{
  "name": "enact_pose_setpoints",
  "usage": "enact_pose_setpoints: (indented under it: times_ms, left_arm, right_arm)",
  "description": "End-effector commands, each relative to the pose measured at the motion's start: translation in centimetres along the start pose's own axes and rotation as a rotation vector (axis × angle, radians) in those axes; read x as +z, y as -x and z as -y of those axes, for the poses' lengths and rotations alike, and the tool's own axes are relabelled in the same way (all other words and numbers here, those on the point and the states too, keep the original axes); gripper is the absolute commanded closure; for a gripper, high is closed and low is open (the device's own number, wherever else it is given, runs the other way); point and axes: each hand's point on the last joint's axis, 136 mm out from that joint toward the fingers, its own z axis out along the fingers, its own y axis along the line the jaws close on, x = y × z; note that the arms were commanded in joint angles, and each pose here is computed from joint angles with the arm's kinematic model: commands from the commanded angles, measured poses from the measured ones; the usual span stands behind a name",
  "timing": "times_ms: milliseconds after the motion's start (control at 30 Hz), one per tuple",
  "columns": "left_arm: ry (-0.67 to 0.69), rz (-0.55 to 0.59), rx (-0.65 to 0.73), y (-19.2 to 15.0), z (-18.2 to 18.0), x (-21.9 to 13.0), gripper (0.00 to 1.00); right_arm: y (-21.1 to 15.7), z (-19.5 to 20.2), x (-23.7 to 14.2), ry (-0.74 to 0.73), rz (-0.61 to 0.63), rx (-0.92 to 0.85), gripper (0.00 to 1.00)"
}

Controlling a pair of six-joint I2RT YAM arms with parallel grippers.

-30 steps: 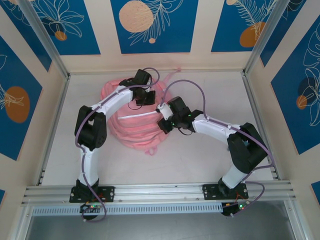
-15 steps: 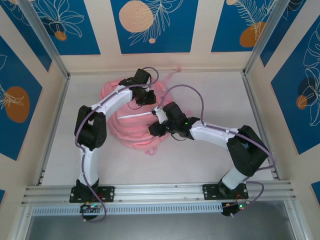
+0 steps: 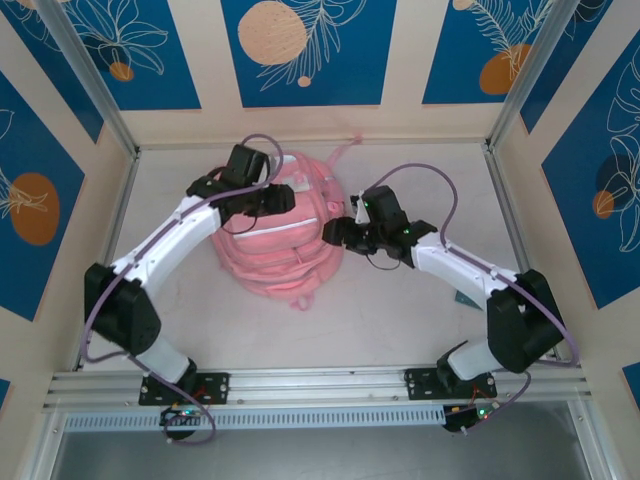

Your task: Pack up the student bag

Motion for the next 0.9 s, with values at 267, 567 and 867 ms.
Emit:
enact_pose_setpoints:
  times_ms: [267, 567, 867]
  left_arm:
    - [0.045, -0.058, -0.016, -10.1, 0.8, 0.0, 0.51]
    - [0.068, -0.101, 0.029, -11.8, 2.5, 2.7, 0.54]
    - [0.148, -0.085, -0.017, -11.6, 1.4, 4.7, 0.65]
  right_arm:
    - [1.4, 0.1, 4.3, -0.109, -0.146, 0.138, 0.55]
    - [1.9, -0.3, 5.2, -0.113, -0.171, 0.096, 0.64]
    - [1.6, -0.7, 5.3, -0.092, -0.185, 0.086, 0.64]
